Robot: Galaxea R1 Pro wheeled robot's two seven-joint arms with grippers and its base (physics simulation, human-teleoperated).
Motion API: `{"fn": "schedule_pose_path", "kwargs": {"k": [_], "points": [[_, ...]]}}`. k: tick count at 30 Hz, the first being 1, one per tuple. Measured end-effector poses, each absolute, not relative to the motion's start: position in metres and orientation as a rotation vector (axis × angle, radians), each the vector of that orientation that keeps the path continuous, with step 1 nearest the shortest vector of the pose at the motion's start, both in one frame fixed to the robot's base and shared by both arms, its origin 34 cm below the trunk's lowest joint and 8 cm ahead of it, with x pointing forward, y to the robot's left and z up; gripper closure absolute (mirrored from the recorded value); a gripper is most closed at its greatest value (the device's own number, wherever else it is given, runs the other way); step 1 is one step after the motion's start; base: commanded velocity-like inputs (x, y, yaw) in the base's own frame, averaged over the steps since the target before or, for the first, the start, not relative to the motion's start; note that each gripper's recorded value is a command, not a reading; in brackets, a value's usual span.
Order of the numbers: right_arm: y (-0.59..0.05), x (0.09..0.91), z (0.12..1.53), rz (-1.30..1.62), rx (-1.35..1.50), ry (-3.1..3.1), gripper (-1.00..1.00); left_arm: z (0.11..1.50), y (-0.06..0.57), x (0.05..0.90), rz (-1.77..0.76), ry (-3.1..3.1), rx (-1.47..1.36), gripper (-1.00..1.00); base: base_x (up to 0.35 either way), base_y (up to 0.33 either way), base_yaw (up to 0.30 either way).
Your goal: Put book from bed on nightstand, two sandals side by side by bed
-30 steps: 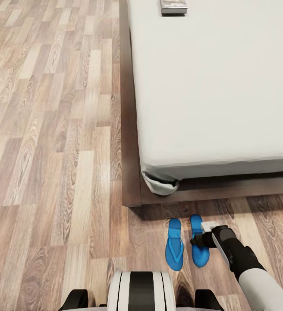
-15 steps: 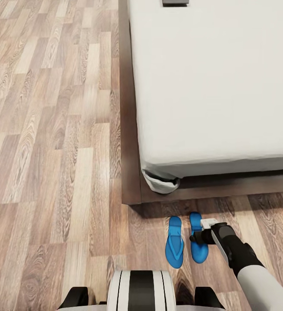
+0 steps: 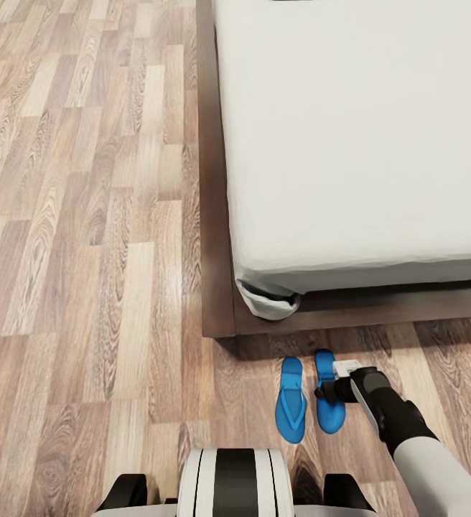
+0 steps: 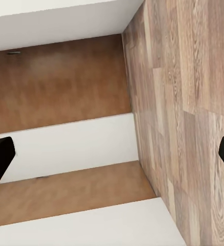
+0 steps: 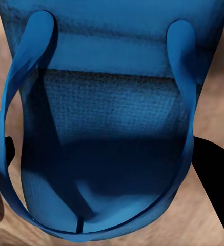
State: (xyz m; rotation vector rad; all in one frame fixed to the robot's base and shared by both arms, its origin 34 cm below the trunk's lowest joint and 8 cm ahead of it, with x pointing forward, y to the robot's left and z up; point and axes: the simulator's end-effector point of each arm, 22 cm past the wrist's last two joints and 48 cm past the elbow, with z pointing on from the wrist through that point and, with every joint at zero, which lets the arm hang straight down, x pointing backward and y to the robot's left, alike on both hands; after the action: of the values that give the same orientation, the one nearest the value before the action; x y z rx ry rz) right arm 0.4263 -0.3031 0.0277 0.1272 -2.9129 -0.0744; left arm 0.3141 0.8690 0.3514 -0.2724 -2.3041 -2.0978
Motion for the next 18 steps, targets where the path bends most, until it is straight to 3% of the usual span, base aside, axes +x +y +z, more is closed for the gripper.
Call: {"fn": "schedule_pose_path", "kwargs": {"k": [18], "points": [[-0.3031,0.4253,0.0218,-0.075,0.126,-2.905,1.0,0.3474,0.869,0.3118,-2.088,-2.295,-0.288,-1.0,0.0,0.0,0.0]]}}
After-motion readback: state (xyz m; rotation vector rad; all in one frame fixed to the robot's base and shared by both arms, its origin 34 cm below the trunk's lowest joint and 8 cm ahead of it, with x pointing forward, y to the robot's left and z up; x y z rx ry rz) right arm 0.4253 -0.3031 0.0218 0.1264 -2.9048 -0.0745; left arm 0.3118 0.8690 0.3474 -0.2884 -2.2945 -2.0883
